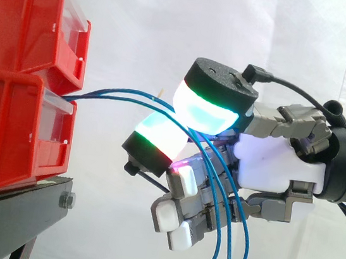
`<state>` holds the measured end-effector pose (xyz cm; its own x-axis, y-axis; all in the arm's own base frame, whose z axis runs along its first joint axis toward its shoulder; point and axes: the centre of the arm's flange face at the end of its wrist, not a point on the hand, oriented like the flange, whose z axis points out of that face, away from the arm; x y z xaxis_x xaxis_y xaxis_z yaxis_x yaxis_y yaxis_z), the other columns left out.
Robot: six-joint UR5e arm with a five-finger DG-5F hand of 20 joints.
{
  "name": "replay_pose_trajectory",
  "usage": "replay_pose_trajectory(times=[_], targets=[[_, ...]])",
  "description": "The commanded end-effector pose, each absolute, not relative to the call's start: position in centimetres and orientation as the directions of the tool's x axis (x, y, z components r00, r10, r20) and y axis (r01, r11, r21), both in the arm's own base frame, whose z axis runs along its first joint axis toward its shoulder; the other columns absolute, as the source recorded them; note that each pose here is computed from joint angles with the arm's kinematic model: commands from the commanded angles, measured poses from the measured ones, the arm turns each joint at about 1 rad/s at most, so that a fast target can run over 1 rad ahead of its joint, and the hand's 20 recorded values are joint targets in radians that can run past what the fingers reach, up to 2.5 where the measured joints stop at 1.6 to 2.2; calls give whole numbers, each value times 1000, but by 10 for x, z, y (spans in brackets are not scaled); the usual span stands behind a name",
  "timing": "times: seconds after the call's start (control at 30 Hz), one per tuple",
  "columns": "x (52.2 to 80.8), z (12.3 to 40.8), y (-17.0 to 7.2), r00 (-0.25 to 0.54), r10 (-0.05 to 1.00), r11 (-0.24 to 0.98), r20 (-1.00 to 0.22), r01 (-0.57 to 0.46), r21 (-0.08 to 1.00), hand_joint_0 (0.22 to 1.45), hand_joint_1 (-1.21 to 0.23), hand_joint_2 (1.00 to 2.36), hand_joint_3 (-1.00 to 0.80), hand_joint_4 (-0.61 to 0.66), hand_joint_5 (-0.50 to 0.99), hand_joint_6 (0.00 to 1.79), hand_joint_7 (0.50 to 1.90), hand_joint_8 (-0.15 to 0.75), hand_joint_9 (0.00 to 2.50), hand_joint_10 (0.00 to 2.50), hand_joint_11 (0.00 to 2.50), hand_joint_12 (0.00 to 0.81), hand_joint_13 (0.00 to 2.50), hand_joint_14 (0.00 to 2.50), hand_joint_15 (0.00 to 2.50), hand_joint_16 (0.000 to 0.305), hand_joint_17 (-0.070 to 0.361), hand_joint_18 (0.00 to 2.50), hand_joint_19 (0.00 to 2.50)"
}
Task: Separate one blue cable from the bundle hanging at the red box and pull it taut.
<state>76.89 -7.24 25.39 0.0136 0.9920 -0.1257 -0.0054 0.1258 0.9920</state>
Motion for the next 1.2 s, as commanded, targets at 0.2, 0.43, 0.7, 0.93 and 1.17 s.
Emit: replay_pose_trajectory(times=[0.2, 0.43, 0.7, 0.93, 1.17], targets=[[768, 254, -72, 14, 990, 139, -139, -3, 990, 508, -855, 1000, -500, 107, -129, 904, 1097, 327, 985, 18, 700, 356, 870, 17, 479, 42, 95, 881, 433], [767, 253, -73, 13, 989, 144, -144, 7, 990, 585, -523, 1000, -500, 90, -122, 858, 1125, 316, 991, 16, 677, 319, 852, 16, 494, 35, 78, 809, 481], [767, 253, -73, 13, 988, 152, -152, 8, 988, 584, -762, 1013, -152, 81, -132, 876, 1158, 353, 982, 16, 664, 358, 868, 16, 482, 41, 92, 837, 437], [767, 251, -73, 12, 988, 152, -152, 10, 988, 632, -878, 1021, -110, -15, -157, 905, 1209, 328, 924, 19, 687, 346, 841, 16, 500, 38, 87, 826, 455], [767, 251, -74, 14, 987, 161, -161, 12, 987, 745, -970, 1000, -500, 56, -167, 922, 1132, 314, 907, 17, 694, 356, 853, 18, 494, 40, 91, 853, 433]])
